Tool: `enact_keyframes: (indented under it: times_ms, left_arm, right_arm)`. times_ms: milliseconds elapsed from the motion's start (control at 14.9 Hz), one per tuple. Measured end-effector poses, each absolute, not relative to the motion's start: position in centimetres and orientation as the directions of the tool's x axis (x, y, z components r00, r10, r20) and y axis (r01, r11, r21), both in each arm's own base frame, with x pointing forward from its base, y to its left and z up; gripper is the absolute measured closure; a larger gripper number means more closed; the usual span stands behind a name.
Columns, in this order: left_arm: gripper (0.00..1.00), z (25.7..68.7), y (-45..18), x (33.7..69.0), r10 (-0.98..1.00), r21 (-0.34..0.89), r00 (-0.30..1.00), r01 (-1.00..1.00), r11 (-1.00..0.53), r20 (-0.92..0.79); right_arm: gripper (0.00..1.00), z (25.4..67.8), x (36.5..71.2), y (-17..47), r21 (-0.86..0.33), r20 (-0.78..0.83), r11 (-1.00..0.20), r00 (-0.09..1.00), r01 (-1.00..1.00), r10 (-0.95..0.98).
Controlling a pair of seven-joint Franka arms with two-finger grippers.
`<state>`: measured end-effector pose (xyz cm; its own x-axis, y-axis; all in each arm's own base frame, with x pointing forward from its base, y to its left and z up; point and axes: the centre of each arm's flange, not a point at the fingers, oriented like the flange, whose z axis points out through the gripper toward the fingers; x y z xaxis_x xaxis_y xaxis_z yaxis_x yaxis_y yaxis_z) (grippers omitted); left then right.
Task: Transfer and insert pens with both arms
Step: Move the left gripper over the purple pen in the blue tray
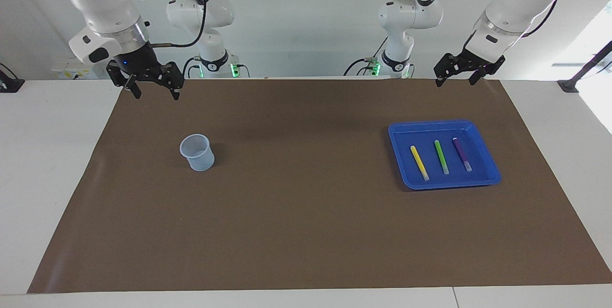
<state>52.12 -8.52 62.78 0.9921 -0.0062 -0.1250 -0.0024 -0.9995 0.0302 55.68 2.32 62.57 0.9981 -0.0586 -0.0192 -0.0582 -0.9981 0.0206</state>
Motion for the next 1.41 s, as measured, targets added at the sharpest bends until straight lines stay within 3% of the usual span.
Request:
enact_keyframes:
  times_ms: [537, 872, 1073, 1409]
  left_arm:
    - [0.0, 62.9, -8.3, 52.3, 0.003, 0.06, 0.994, 0.01, -0.998, -0.113]
    - [0.0, 60.3, -3.2, 53.2, 0.003, 0.07, 0.992, 0.012, -0.997, -0.124]
    - [0.0, 56.0, 1.3, 54.0, -0.059, 0.087, 0.993, -0.05, -0.995, -0.104]
    - [0.0, 44.2, 7.0, 56.5, -0.143, 0.107, 0.986, -0.133, -0.985, -0.086]
  right_arm:
    - [0.0, 62.6, 55.7, 2.3, 0.021, -0.019, -0.998, 0.998, -0.058, -0.059]
    - [0.0, 62.6, 55.7, 2.3, 0.021, -0.019, -0.998, 0.998, -0.058, -0.059]
    - [0.0, 62.6, 55.7, 2.3, 0.021, -0.019, -0.998, 0.998, -0.058, -0.059]
    - [0.0, 62.6, 55.7, 2.3, 0.021, -0.019, -0.998, 0.998, -0.058, -0.059]
